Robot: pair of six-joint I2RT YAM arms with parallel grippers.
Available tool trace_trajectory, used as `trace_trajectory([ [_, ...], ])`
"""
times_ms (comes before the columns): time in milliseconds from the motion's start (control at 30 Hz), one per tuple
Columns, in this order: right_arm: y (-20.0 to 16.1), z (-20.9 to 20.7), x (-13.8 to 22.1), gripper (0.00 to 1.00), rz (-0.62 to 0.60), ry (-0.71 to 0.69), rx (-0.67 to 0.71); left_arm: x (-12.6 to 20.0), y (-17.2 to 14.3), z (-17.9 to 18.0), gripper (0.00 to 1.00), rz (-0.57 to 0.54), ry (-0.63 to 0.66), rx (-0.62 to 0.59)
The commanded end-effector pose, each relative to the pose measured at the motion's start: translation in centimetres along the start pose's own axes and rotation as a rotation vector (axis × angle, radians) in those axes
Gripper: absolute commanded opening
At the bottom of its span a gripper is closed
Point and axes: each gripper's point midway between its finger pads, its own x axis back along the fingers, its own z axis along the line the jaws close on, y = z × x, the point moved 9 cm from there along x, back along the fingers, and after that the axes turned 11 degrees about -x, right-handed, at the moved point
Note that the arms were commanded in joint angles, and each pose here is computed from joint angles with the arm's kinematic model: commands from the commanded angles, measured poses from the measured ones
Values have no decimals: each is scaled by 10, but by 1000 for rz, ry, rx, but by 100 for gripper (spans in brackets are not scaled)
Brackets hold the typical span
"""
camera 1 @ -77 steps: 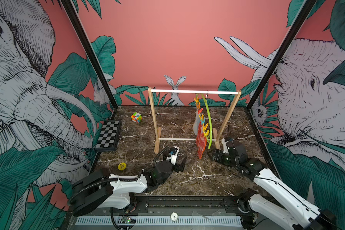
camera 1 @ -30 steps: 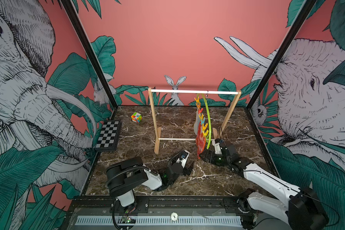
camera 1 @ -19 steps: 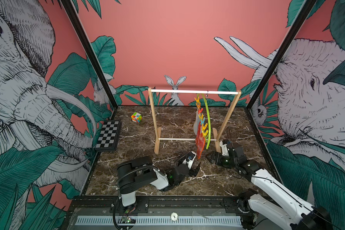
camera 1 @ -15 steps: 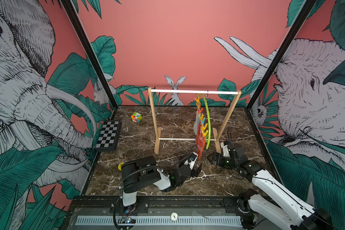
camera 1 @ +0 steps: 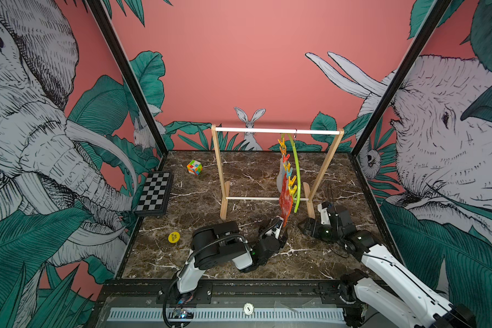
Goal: Take the shoe insoles off the hanger
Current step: Remove the insole from the hanger.
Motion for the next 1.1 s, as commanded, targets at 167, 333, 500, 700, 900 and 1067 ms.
trace_trajectory([
  [167,5,7,3,89,-15,41,-27,-11,3,-6,74,-22,67,42],
  [333,4,7,2,89,-2,45,-35,-18,-1,-9,71,-15,96,54],
  [500,3,7,1,89,15,47,-36,-21,0,-9,67,-33,134,71],
  [700,4,8,0,88,27,47,-33,-23,2,-8,54,-41,161,73],
  [900,6,12,3,88,26,58,-31,-19,1,1,36,-50,178,68],
  [1067,8,15,3,88,24,66,-35,-11,2,15,23,-51,213,71],
])
